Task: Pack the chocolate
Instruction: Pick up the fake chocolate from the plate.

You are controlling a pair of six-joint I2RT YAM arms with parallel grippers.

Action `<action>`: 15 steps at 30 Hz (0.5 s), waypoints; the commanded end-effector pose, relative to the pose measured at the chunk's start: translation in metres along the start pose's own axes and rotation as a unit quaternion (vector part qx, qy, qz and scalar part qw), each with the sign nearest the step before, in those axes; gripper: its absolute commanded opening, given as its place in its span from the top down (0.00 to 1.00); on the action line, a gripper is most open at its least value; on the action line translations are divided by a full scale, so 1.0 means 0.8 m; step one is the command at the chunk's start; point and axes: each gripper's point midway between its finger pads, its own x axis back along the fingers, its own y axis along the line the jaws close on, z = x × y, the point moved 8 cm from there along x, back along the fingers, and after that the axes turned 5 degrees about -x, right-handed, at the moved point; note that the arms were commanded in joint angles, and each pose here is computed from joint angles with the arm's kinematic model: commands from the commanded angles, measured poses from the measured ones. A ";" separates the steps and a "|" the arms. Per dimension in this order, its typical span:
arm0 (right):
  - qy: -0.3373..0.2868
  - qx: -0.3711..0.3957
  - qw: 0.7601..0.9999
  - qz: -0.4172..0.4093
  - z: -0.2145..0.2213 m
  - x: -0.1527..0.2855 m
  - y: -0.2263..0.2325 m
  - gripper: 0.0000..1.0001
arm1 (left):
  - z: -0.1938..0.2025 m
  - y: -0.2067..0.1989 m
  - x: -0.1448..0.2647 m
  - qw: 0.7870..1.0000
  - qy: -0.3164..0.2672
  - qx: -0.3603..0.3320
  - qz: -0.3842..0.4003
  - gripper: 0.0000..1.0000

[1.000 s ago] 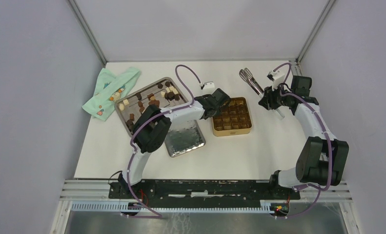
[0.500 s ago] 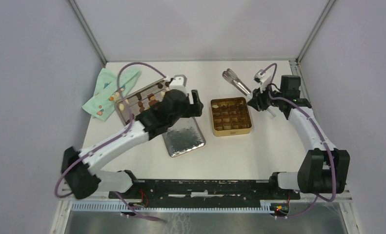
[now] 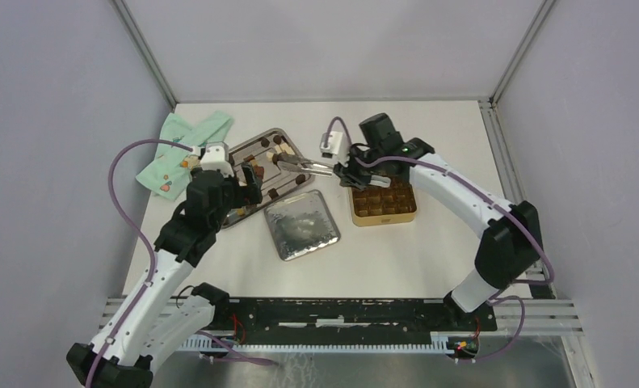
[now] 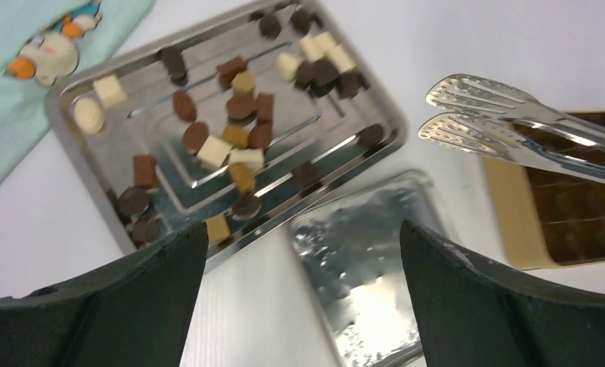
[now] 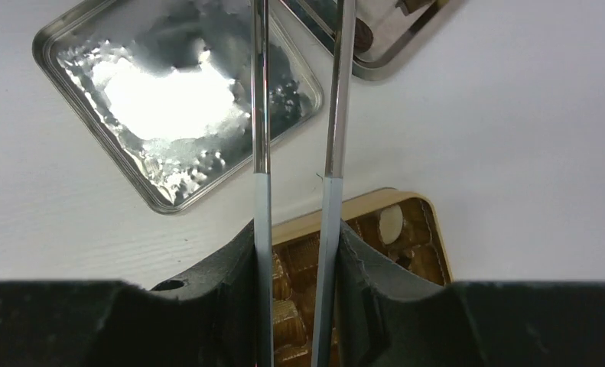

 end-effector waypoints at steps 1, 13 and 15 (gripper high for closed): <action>0.059 0.048 0.997 0.021 -0.029 -0.031 0.001 0.61 | 0.014 0.028 0.002 0.996 0.014 -0.050 -0.077 0.00; 0.120 0.047 0.991 0.030 -0.044 -0.127 -0.035 0.61 | 0.010 0.034 0.008 0.995 -0.001 -0.046 -0.086 0.00; 0.125 0.051 0.991 0.024 -0.042 -0.138 -0.031 0.61 | 0.009 0.034 0.008 0.995 -0.003 -0.044 -0.084 0.00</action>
